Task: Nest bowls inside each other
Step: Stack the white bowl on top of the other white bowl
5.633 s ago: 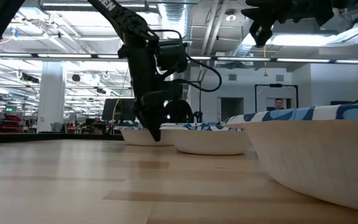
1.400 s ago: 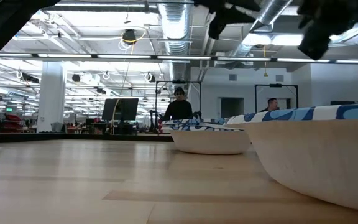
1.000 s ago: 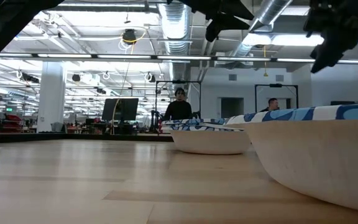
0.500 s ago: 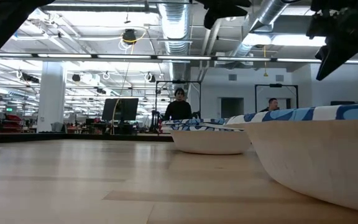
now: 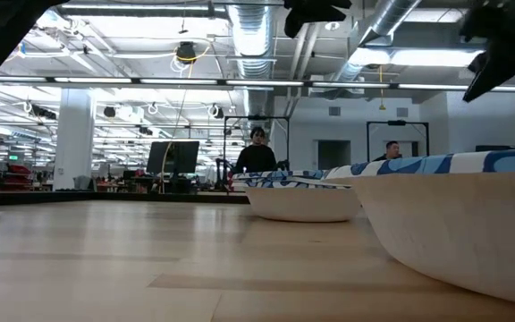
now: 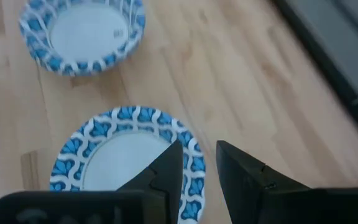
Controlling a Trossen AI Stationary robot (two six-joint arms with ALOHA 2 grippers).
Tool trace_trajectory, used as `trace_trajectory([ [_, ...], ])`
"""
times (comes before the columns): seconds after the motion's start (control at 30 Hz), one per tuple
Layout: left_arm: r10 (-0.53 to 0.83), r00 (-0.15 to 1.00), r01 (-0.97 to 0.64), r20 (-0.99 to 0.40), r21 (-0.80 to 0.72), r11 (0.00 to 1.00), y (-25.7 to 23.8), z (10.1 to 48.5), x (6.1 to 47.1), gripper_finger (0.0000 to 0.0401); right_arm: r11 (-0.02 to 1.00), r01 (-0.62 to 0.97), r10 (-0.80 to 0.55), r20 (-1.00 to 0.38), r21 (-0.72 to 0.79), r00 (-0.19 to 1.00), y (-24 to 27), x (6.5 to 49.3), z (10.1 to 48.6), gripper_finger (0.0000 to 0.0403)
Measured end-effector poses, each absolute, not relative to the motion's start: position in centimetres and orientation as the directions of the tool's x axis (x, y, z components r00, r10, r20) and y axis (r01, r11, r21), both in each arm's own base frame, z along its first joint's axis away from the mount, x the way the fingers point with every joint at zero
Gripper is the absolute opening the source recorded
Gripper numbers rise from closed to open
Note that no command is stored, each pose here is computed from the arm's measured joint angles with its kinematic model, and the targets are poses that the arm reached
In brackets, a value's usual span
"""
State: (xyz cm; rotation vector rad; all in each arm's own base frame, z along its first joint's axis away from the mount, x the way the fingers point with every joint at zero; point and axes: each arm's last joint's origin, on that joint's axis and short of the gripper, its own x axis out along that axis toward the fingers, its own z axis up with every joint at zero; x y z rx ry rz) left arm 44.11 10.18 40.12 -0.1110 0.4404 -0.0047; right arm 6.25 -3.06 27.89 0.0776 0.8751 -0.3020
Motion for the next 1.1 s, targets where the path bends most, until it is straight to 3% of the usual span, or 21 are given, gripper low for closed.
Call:
trace_trajectory([
  [0.23,0.032,0.909,-0.072,-0.415,-0.081,0.994,10.3,40.3,44.1,0.0116,0.943,0.324,-0.298,-0.637,-0.08,0.711,-1.6,3.3,28.5,0.012],
  [0.5,0.088,0.944,-0.142,-0.318,-0.151,0.978,10.6,41.3,44.5,0.0116,0.95,0.306,-0.275,-0.651,-0.068,0.707,-1.7,3.6,28.4,0.012],
  [0.73,0.108,0.959,-0.154,-0.26,-0.166,0.974,10.2,42.0,44.6,0.0116,0.962,0.271,-0.206,-0.731,-0.03,0.651,-2.6,5.4,28.0,0.012],
  [1.1,0.113,0.972,-0.138,-0.207,-0.111,0.984,9.1,44.7,42.7,0.0116,0.962,0.27,-0.098,-0.882,0.034,0.46,-4.8,9.5,26.3,0.012],
])
